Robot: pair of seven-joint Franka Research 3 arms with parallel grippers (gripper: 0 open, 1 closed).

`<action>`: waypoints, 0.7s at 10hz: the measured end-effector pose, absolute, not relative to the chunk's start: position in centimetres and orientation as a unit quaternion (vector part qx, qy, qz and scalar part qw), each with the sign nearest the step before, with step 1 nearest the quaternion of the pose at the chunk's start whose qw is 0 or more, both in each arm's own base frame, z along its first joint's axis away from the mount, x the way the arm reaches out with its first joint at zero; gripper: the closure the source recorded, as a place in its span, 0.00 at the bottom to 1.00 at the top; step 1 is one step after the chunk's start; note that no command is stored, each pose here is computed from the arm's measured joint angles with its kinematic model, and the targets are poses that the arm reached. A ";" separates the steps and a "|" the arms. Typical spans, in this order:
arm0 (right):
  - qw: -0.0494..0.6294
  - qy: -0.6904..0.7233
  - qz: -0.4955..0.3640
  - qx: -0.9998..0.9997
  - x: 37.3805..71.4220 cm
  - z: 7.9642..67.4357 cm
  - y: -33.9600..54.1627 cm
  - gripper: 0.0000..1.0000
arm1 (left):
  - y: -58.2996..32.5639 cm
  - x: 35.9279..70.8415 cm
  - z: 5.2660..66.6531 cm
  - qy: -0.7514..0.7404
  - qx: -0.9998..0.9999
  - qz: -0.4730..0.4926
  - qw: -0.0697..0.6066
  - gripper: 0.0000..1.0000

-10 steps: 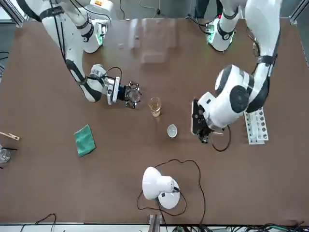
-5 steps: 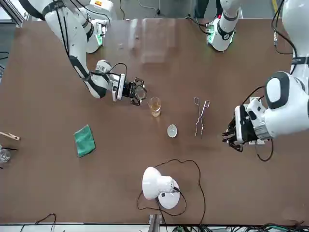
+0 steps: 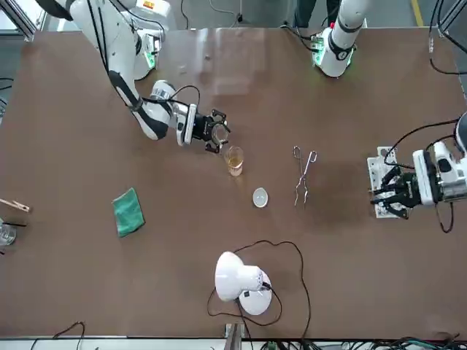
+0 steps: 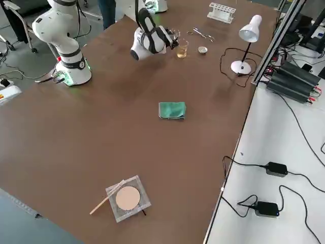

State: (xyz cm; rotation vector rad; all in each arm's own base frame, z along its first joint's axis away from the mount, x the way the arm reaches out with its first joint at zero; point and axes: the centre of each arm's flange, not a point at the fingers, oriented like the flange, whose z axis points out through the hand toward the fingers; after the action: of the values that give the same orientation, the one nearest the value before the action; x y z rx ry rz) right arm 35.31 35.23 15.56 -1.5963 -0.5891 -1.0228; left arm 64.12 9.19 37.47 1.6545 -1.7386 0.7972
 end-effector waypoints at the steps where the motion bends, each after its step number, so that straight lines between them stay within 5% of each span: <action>1: 0.550 -0.239 -0.431 -0.675 35.3 16.1 36.0 0.61 | 10.6 63.5 36.1 -0.653 0.607 0.316 0.324 0.79; 7: 0.576 -0.179 -0.392 -0.694 35.3 18.0 38.8 0.61 | 19.2 58.2 32.7 -0.607 0.539 0.391 0.434 0.79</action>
State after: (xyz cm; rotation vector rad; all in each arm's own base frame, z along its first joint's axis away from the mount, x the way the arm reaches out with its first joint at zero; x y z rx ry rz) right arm 35.26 38.78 18.04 -1.6250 -0.4179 -0.9186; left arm 58.24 19.25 32.71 1.3414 -1.5105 0.9746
